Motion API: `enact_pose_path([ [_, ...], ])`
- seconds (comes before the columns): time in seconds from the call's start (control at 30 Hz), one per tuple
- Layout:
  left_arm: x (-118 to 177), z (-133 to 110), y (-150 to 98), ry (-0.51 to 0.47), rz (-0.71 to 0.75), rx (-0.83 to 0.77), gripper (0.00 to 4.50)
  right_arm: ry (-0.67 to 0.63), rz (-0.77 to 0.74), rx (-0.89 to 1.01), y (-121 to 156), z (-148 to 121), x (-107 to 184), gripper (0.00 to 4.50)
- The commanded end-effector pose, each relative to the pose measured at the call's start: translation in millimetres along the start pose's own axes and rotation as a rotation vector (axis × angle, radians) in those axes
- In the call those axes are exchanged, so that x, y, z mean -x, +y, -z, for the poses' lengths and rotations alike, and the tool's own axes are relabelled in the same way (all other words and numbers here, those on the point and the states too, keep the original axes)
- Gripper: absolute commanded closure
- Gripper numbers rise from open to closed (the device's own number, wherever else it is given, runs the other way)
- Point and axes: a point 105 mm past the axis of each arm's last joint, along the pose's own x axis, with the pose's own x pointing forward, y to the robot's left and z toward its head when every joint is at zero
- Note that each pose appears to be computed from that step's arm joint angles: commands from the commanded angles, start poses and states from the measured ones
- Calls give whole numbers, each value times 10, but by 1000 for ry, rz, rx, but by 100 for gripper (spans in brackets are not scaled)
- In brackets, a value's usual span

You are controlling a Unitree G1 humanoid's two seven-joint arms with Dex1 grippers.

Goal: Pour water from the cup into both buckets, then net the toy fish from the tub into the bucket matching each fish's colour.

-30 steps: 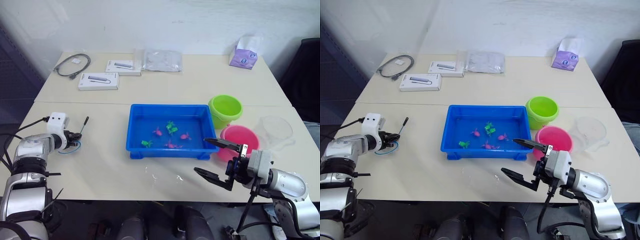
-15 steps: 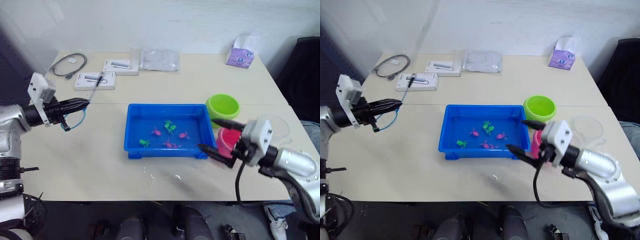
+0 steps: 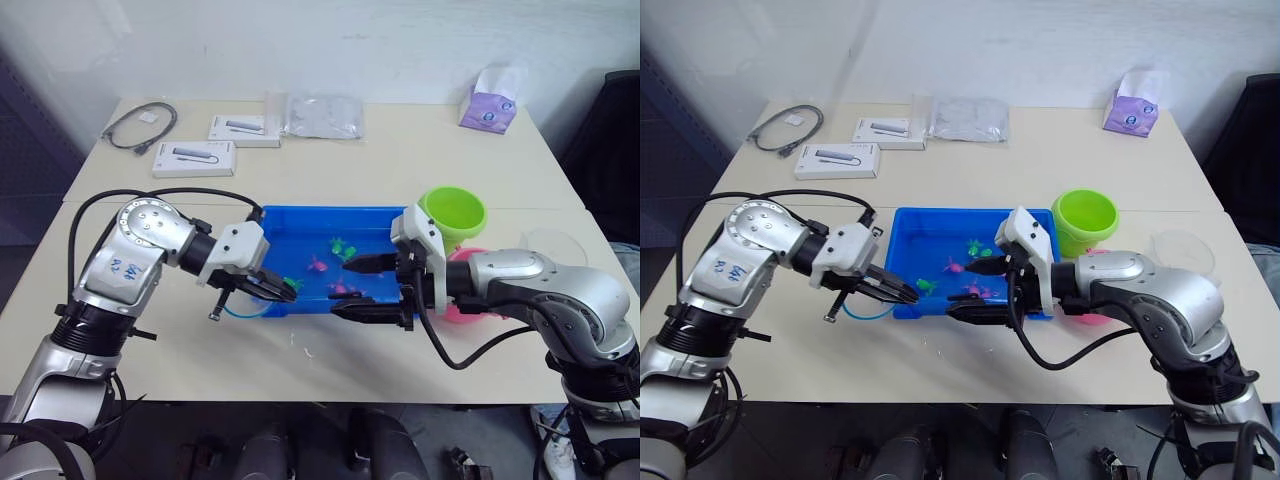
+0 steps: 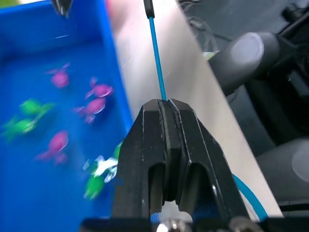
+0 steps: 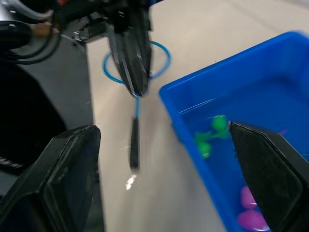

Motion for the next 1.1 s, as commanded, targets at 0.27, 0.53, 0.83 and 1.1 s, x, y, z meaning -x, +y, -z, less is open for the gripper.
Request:
enact_pose_path([
  [0.27, -23, -103, 90, -1, -41, -39, 445, -28, -29, -70, 86, -82, -72, 0],
  [0.53, -73, -118, 89, -7, -42, -37, 445, -41, -18, -115, 71, -65, -97, 0],
  [0.83, -78, -124, 99, -10, -57, -35, 450, -54, -16, -136, 62, -47, -121, 333],
  [1.1, -28, -319, 173, -165, -126, 14, 355, -82, -17, -102, 68, -19, -106, 450],
])
